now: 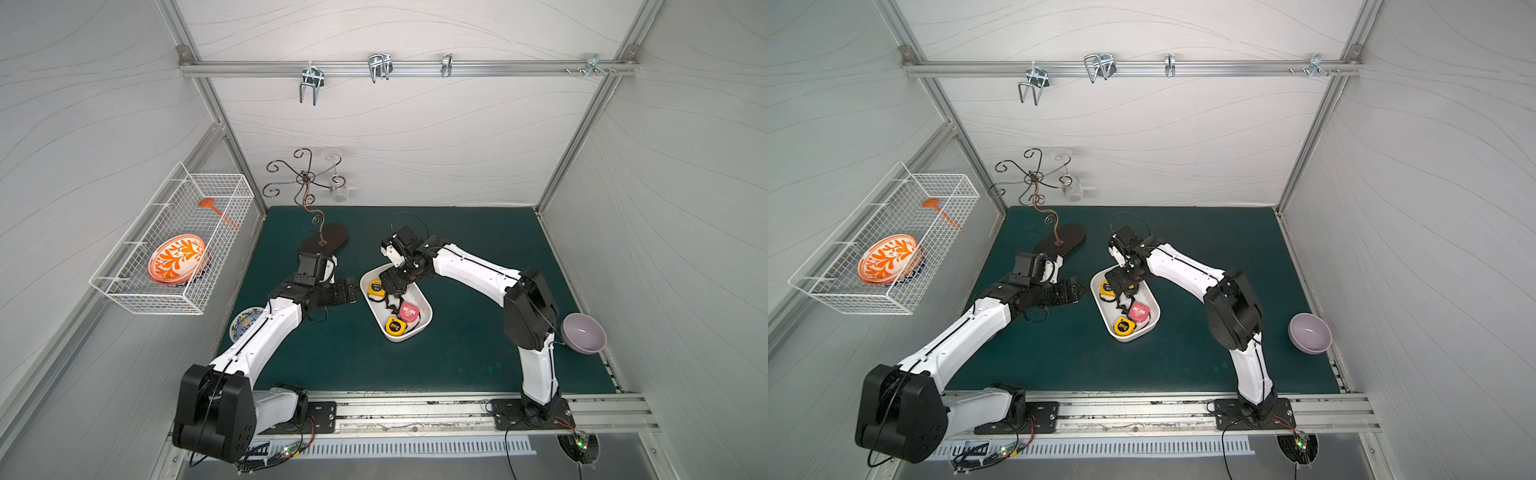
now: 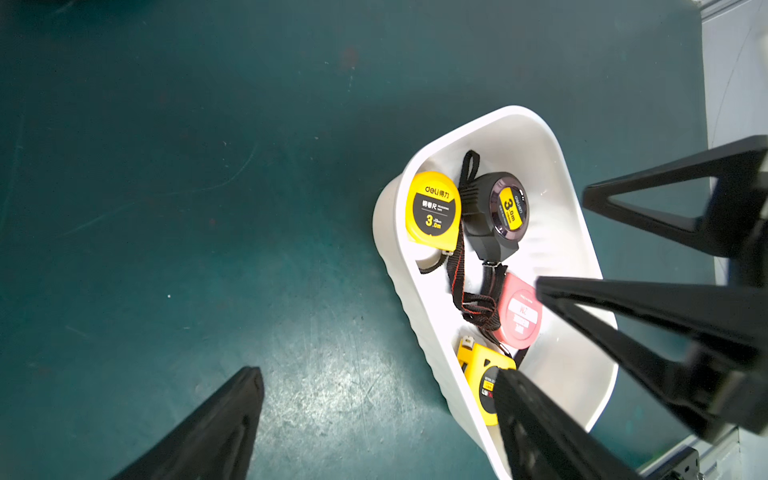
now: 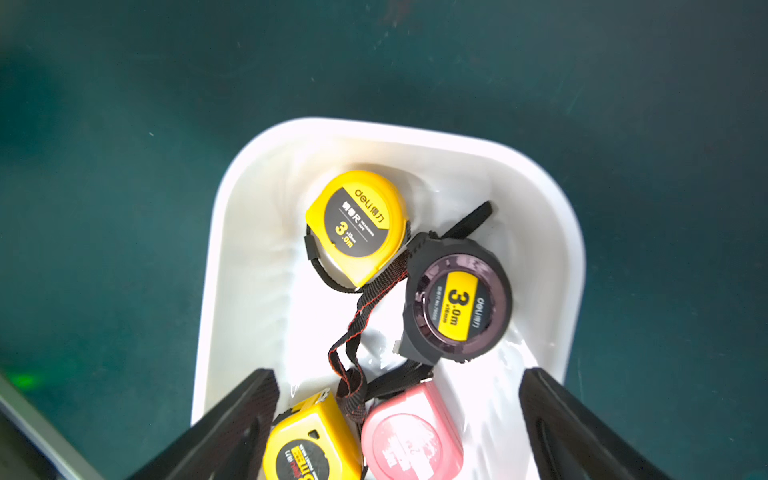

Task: Take the tape measure out of the storage box
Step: Pick up the tape measure from the storage box.

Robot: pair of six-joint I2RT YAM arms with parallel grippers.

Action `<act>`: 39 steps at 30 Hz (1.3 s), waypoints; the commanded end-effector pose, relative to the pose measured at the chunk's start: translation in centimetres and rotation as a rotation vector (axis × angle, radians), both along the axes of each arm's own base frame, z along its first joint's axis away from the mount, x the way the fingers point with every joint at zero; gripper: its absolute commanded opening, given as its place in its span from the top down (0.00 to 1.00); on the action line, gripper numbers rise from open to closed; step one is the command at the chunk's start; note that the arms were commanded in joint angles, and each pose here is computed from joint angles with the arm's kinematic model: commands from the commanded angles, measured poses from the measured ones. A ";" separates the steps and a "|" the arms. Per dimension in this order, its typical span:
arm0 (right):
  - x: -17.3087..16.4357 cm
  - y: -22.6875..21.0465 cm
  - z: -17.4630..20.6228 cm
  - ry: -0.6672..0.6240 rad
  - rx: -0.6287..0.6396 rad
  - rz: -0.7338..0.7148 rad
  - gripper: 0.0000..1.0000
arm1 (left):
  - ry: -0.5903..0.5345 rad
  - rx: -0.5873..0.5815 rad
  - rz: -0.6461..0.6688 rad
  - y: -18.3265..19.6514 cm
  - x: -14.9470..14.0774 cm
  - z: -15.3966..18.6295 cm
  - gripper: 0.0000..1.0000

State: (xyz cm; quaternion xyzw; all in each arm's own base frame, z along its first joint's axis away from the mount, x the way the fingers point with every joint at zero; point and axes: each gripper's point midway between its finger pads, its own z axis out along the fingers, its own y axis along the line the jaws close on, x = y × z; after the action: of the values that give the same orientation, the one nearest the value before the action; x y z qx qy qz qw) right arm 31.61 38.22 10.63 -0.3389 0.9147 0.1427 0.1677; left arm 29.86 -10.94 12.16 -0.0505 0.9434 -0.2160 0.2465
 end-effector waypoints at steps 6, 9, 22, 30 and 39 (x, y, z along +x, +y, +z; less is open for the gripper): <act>-0.5 -0.5 -2.0 0.014 -0.082 -0.060 0.04 | -0.025 -0.012 -0.020 -0.3 0.5 0.9 0.08; -0.1 -0.8 -2.6 0.013 -0.103 -0.098 0.04 | -0.026 -0.010 -0.014 -0.1 0.5 0.9 0.08; 1.5 -1.8 -5.4 -0.025 -0.174 -0.249 0.17 | -0.025 0.006 0.002 0.2 0.4 0.8 0.08; 2.0 -2.1 -7.8 -0.021 -0.223 -0.287 0.20 | -0.025 0.007 0.005 0.3 0.4 0.9 0.08; 2.4 -1.9 -8.4 -0.040 -0.213 -0.295 0.39 | -0.020 0.015 0.009 0.4 0.4 0.7 0.08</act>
State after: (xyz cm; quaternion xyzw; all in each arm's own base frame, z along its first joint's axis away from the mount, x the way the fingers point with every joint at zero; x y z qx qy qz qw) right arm 33.63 36.83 3.15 -0.2267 0.9595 0.0274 0.1651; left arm 29.71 -10.78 12.00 -0.0518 0.9451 -0.2129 0.2426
